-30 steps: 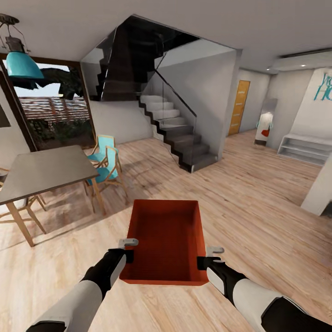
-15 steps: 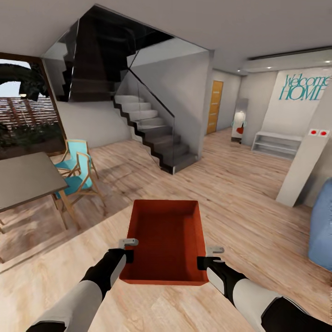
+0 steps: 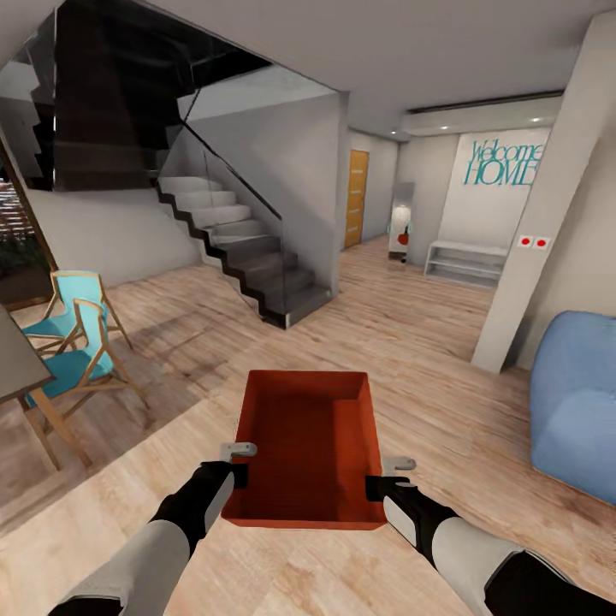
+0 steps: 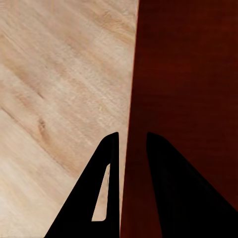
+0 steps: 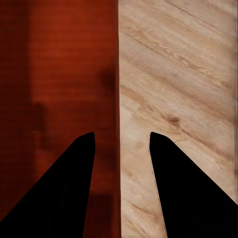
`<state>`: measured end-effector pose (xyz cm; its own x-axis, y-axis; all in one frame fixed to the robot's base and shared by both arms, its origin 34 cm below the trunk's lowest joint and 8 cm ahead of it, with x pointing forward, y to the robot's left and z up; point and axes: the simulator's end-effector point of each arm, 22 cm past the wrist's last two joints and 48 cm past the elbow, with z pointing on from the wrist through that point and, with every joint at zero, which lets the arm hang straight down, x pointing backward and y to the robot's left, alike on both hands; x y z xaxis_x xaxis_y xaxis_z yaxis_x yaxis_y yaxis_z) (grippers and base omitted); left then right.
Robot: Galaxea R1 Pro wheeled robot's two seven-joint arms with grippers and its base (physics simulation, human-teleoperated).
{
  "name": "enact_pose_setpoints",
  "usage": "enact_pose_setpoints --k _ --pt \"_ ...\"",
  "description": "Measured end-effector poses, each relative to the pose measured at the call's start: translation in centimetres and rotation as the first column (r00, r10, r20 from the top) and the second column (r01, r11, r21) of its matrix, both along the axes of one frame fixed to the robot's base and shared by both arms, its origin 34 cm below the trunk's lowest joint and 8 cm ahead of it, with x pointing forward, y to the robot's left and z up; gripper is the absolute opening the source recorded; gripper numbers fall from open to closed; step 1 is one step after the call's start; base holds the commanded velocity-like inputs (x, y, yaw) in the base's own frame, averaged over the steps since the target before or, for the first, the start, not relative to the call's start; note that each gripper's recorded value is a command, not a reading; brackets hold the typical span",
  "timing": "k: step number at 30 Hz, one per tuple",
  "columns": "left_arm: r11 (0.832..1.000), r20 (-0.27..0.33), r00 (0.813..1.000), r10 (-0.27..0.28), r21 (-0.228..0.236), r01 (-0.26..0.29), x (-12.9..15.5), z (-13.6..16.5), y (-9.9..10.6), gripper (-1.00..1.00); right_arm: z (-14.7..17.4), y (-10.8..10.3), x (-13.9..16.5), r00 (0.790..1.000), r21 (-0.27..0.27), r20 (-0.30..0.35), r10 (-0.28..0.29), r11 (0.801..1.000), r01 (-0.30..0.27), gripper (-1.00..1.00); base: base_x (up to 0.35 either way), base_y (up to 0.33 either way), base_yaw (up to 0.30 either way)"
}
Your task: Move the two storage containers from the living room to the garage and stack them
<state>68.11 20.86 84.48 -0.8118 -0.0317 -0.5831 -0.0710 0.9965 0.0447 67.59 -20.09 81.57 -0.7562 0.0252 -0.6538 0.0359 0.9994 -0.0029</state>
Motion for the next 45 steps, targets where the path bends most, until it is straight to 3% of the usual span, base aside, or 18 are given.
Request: enact_pose_setpoints --k 11,31,45 --pt "1.0 0.0 1.0 0.0 0.0 0.0 0.01 0.01 0.0 -1.0 0.01 0.0 0.01 1.0 0.0 0.0 0.0 1.0 0.0 -1.0 0.321 0.0 -0.269" --pt "1.0 -0.001 1.0 -0.001 0.001 0.001 -0.02 -0.02 0.0 -1.0 -0.03 0.01 -0.03 1.0 0.001 -0.001 0.001 1.0 -0.001 -1.0 0.322 0.0 -0.011" --pt "1.0 -0.001 1.0 0.0 0.0 0.0 -0.02 -0.02 0.0 -1.0 0.0 0.0 0.0 1.0 -0.001 -0.001 0.001 1.0 -0.001 -1.0 0.322 0.0 -0.22"
